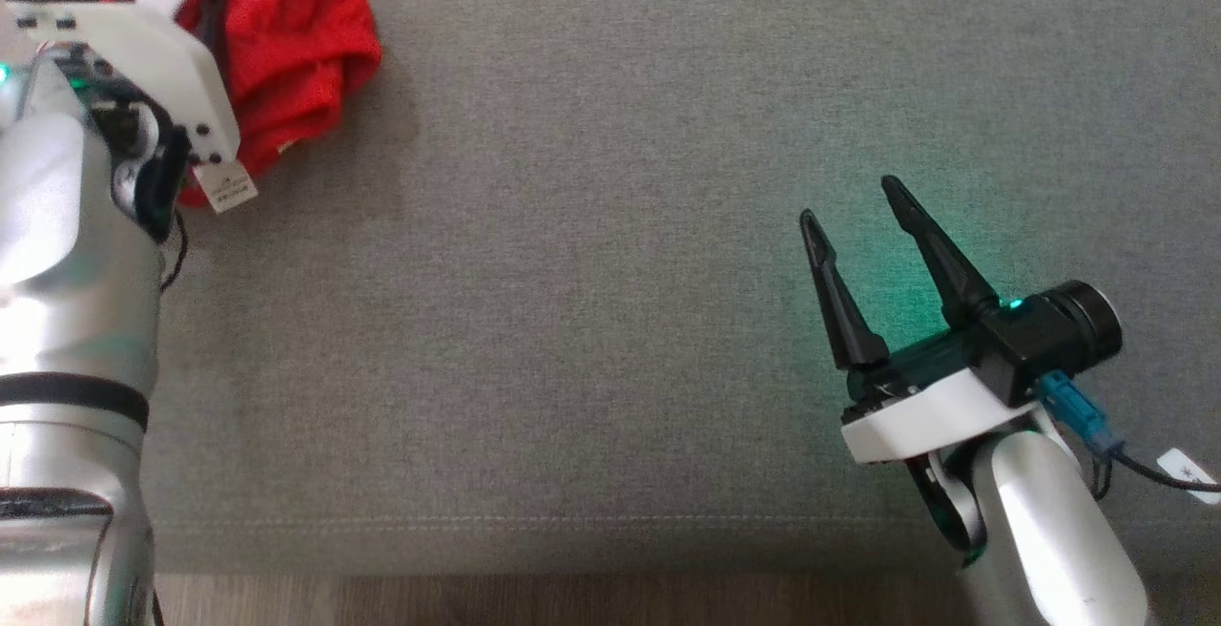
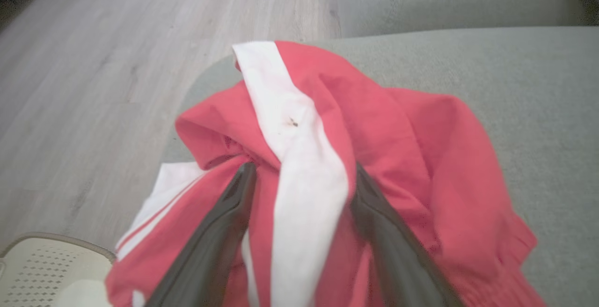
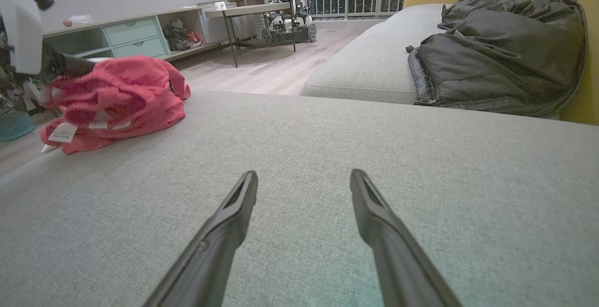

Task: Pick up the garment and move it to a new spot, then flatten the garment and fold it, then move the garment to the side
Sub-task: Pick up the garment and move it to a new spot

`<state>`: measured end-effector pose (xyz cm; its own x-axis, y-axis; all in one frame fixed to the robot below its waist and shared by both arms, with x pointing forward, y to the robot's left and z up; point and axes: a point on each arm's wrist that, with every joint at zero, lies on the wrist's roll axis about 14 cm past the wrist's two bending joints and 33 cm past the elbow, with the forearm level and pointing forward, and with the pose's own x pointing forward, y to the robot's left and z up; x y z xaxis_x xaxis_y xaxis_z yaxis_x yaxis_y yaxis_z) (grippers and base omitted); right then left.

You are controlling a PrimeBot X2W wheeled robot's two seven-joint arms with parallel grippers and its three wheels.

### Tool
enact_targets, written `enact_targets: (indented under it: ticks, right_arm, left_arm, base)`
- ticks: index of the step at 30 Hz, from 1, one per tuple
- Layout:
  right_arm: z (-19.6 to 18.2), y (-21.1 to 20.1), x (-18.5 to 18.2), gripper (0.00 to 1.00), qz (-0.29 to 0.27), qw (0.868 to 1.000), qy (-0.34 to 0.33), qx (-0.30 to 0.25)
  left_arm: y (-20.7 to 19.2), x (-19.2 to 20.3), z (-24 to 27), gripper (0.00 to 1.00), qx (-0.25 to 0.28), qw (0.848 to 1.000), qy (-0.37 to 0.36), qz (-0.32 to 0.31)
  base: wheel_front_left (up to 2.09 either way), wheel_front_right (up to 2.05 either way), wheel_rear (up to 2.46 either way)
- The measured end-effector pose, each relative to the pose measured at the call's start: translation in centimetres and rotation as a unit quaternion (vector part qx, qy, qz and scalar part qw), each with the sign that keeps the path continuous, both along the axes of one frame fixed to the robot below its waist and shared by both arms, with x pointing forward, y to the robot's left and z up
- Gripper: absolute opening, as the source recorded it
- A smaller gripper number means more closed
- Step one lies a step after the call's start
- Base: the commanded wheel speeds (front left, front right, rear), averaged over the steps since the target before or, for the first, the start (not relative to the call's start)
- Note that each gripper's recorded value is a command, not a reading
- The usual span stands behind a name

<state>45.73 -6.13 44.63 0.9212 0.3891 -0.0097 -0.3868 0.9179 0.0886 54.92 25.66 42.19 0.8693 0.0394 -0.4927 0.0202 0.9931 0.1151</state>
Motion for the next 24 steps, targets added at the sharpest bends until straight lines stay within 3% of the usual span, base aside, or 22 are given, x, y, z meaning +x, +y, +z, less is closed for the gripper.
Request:
enact_targets:
  ticks: [4,5,6,14,24]
  right_arm:
    - [0.0,-0.2,0.1,1.0,-0.002,1.0,-0.001,0.003]
    - [0.0,-0.2,0.1,1.0,-0.003,1.0,0.0,0.004]
    - [0.0,-0.2,0.2,1.0,-0.003,1.0,0.0,0.005]
    - [0.7,-0.1,0.2,1.0,-0.003,1.0,-0.006,0.007]
    - [3.2,1.3,-0.3,1.0,0.015,0.999,-0.034,0.016]
  left_arm:
    - [-0.2,-0.5,-1.6,1.0,0.004,1.0,0.024,-0.005]
    - [-0.2,-0.6,-1.8,0.39,0.005,1.0,0.027,-0.006]
    - [-0.2,-0.6,-1.8,0.0,0.006,1.0,0.023,-0.006]
    - [0.0,-0.3,0.6,0.0,0.0,0.998,-0.061,-0.01]
    - [-1.2,0.4,9.7,0.0,-0.019,0.975,-0.221,-0.022]
  base:
    - [0.0,0.0,0.0]
    - [0.0,0.0,0.0]
    - [0.0,0.0,0.0]
    - [0.0,0.0,0.0]
    - [0.0,0.0,0.0]
